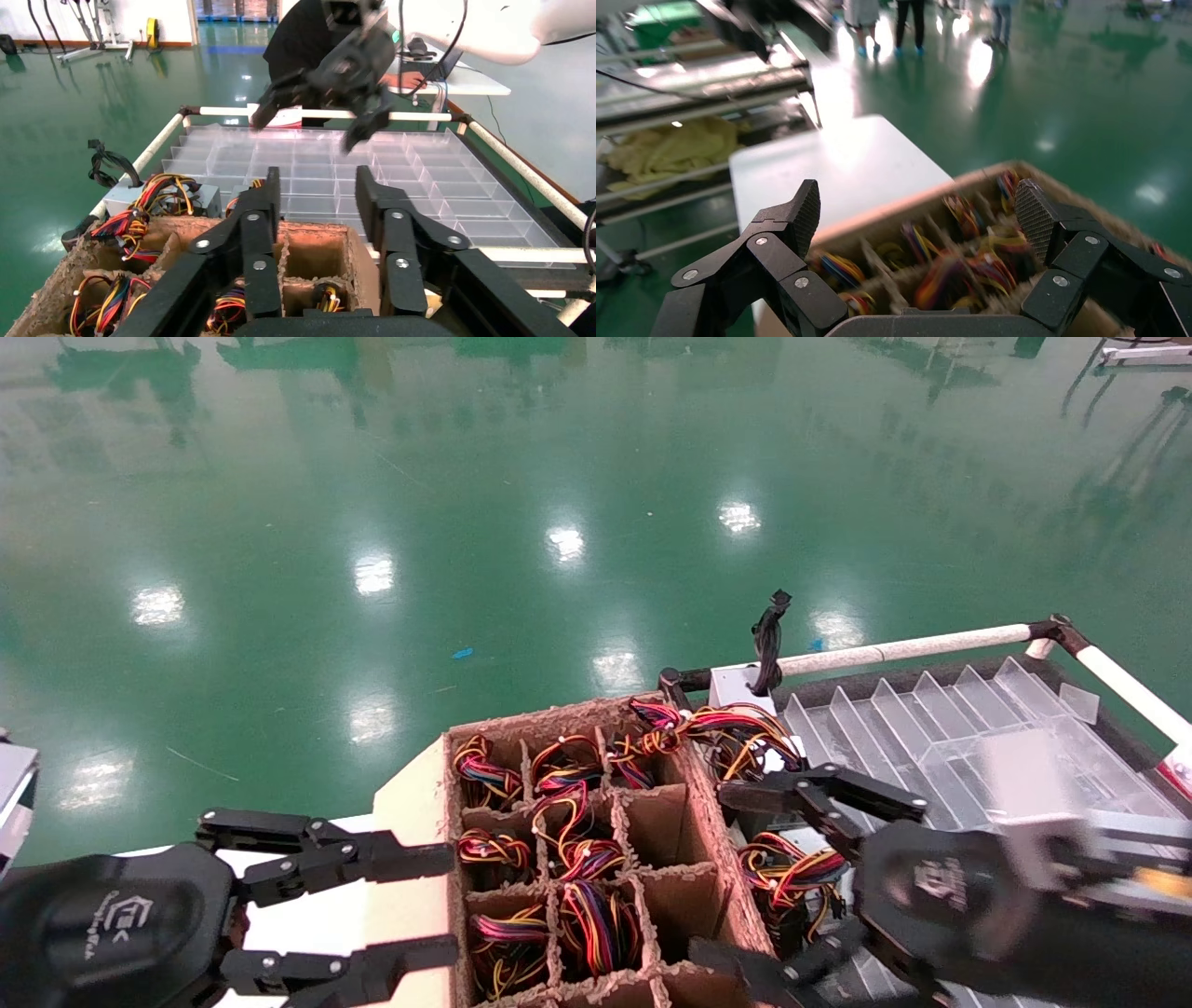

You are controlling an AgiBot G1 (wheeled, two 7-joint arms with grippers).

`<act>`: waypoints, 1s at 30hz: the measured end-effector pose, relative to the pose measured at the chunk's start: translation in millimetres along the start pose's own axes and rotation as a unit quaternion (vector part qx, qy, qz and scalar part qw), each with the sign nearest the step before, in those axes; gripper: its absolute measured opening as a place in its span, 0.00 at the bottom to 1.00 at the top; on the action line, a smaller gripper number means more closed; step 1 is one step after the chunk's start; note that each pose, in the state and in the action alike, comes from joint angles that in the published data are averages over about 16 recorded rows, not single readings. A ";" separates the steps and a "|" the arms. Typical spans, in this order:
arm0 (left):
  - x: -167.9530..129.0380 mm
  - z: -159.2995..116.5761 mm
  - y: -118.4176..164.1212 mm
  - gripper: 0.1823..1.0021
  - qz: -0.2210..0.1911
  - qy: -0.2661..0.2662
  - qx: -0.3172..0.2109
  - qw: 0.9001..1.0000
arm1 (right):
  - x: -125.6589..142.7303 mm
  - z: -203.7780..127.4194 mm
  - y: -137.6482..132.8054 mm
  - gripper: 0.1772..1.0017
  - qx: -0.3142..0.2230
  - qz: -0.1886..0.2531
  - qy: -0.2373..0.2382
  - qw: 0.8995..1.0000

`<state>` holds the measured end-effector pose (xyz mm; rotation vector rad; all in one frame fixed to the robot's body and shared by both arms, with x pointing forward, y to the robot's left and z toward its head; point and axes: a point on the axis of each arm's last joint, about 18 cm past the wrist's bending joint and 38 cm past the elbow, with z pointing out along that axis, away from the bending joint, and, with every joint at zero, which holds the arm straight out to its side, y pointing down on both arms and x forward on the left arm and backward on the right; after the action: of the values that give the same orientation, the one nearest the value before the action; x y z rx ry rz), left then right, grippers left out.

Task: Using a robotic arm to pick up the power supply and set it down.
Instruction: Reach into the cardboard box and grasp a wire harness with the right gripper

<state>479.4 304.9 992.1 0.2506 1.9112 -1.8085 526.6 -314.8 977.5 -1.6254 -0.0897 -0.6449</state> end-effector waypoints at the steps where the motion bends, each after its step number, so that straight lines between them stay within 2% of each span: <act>1: 0.0 0.0 0.0 0.41 0.000 0.000 0.000 1.000 | 5.0 1.5 4.4 1.00 -0.004 0.001 0.006 1.000; 10: 0.0 0.0 0.0 0.19 0.000 0.000 0.000 1.000 | 48.8 21.3 41.9 1.00 -0.046 0.009 0.051 0.998; 17: 0.0 0.0 0.0 0.08 0.000 0.000 0.000 1.000 | 74.0 40.2 64.6 1.00 -0.084 0.016 0.070 0.994; 30: 0.0 0.0 0.0 0.01 0.000 0.000 0.000 1.000 | 103.9 89.8 83.3 1.00 -0.131 0.023 0.078 0.988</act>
<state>479.4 305.0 992.1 0.2506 1.9112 -1.8085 680.1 -277.3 948.7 -1.8170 0.1531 -0.7714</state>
